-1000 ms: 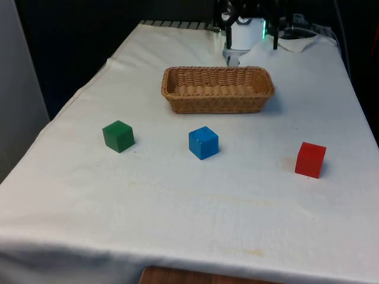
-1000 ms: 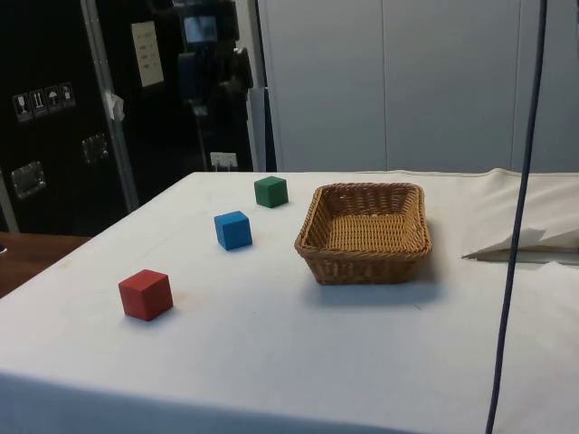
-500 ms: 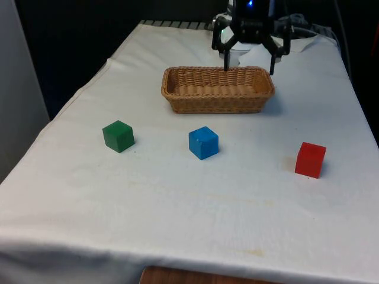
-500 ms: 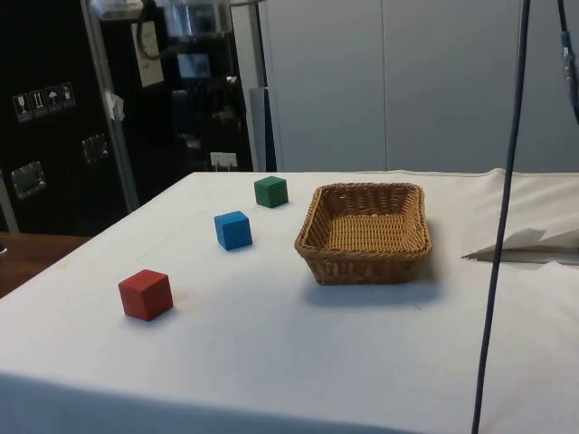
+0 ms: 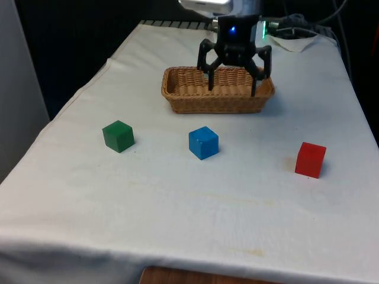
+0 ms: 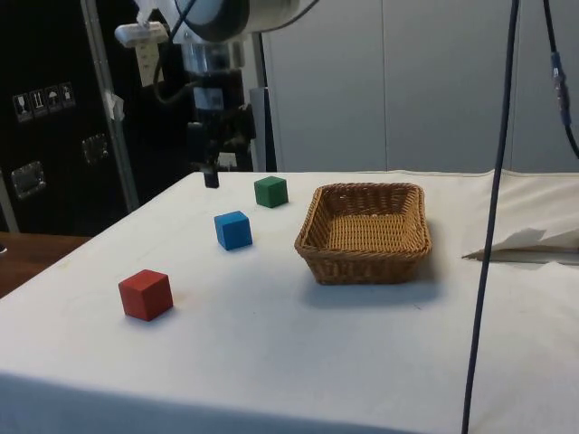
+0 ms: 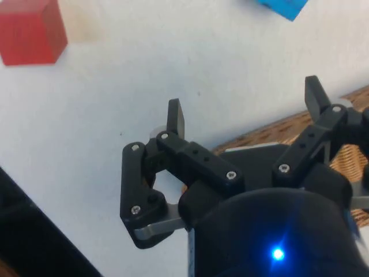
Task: Pick up exactly two blocks and place them into the basket.
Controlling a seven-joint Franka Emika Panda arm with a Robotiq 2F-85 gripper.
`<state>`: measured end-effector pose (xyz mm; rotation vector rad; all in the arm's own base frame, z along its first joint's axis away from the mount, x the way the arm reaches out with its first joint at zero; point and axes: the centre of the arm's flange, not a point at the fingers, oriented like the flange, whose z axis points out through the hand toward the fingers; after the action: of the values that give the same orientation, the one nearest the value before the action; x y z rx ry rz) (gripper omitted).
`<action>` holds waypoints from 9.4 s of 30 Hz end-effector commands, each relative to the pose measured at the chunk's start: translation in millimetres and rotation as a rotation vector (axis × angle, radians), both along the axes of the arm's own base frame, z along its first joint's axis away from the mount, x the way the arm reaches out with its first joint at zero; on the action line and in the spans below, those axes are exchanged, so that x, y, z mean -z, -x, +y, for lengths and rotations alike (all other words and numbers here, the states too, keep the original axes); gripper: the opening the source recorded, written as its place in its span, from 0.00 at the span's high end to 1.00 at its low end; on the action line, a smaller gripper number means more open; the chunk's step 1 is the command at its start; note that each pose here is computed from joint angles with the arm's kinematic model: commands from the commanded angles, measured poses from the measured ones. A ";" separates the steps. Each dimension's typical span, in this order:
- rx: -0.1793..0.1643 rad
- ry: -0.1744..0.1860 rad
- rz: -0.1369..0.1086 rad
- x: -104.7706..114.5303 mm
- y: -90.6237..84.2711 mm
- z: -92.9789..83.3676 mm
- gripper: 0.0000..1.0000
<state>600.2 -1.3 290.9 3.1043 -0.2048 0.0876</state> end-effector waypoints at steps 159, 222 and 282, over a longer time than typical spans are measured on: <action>-0.005 -0.058 -0.118 -4.2 70.9 -88.4 0.99; -0.168 0.070 0.015 39.7 123.0 -92.2 0.99; -0.147 0.125 -0.019 95.2 194.3 -85.3 0.99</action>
<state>407.3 -89.3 195.5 2.9753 0.0298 0.1189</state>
